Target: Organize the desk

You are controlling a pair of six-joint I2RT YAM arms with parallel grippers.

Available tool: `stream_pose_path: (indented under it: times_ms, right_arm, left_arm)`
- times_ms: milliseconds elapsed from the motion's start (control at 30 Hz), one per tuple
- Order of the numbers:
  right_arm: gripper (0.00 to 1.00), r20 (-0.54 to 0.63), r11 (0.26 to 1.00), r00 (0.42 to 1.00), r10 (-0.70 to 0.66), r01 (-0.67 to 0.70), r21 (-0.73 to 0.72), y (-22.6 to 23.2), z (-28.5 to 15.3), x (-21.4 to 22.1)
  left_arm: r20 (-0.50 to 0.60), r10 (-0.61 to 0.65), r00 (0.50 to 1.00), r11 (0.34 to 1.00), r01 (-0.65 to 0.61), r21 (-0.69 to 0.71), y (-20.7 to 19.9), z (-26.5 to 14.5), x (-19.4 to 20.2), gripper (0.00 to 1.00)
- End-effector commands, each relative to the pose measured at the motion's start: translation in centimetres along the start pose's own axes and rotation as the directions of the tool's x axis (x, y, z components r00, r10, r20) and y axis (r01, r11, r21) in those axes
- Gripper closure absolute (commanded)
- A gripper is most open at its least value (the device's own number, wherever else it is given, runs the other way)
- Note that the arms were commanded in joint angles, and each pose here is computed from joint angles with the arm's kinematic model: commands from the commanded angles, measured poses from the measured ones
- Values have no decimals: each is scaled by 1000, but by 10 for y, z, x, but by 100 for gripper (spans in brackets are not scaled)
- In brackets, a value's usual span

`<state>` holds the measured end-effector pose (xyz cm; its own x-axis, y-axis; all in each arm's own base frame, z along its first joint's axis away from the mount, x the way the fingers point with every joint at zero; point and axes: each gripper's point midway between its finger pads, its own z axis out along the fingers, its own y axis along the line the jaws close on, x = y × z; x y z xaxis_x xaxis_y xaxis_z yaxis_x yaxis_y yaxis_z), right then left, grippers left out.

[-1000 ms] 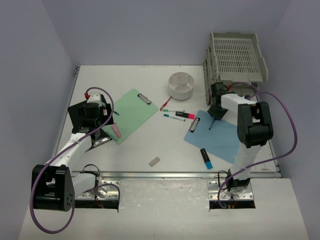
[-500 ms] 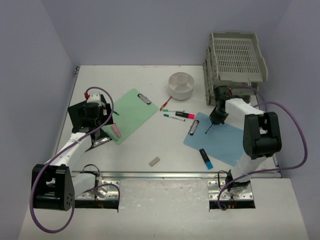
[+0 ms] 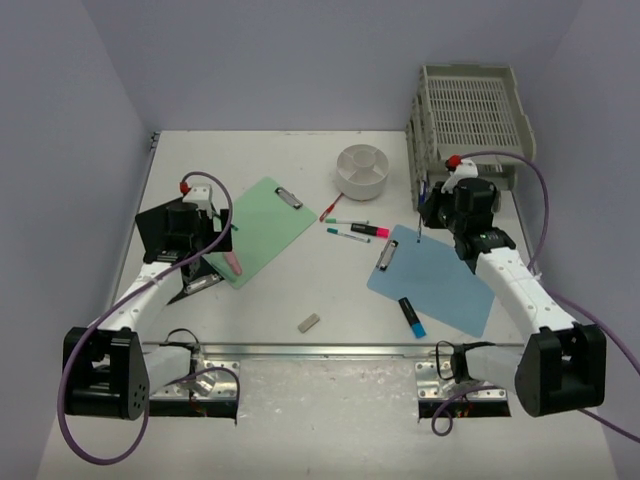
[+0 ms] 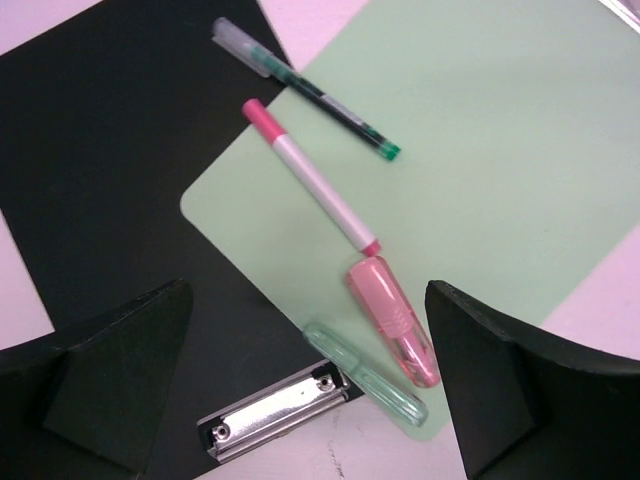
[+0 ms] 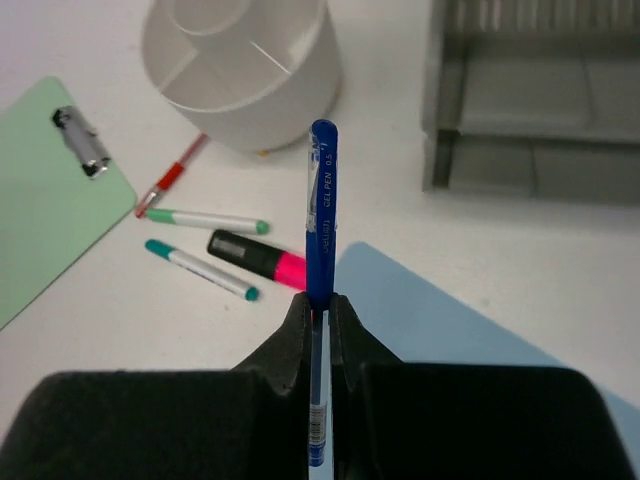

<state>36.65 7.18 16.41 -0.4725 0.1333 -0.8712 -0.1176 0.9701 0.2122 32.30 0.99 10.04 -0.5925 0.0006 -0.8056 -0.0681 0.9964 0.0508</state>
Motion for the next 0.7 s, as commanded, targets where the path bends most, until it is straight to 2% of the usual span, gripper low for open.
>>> stream_pose_path:
  times_ms: [0, 67, 133, 167, 233, 300, 400, 567, 600, 633, 667]
  right_arm:
    - [100, 396, 948, 899, -188, 271, -166, 57, -2, -104]
    - [100, 497, 923, 839, -224, 345, -167, 74, 5, -131]
    - [100, 605, 886, 746, -277, 442, -138, 94, 15, -154]
    - [100, 622, 874, 726, -295, 468, -132, 100, 17, -155]
    - [100, 710, 843, 624, -325, 531, -81, 117, 35, -172]
    - [100, 754, 829, 565, -335, 557, -50, 129, 50, -181]
    - [100, 809, 865, 491, -323, 501, 42, 135, 71, -206]
    - [100, 829, 894, 459, -318, 438, 100, 127, 120, -200]
    - [100, 841, 903, 446, -307, 415, 110, 126, 116, -210]
    - [100, 830, 909, 471, -300, 404, 99, 124, 129, -201]
    - [100, 838, 916, 464, -288, 389, 100, 124, 131, -208]
  left_arm:
    - [163, 34, 986, 985, -60, 159, -25, -22, -41, 0]
    - [184, 32, 982, 980, -67, 187, -30, -27, -47, 0]
    - [182, 29, 983, 975, -68, 213, -35, -28, -49, 0]
    - [181, 27, 983, 973, -67, 219, -36, -28, -50, 0]
    - [175, 19, 984, 973, -59, 223, -37, -26, -55, 0]
    - [168, 15, 986, 973, -53, 224, -37, -24, -56, 0]
    - [157, 7, 988, 974, -43, 224, -38, -21, -56, 0]
    - [163, 8, 987, 970, -48, 240, -41, -21, -61, 0]
    - [164, 8, 986, 970, -48, 240, -41, -21, -61, 0]
    - [165, 11, 986, 969, -52, 242, -41, -21, -62, 0]
    - [169, 11, 985, 969, -52, 243, -42, -21, -64, 0]
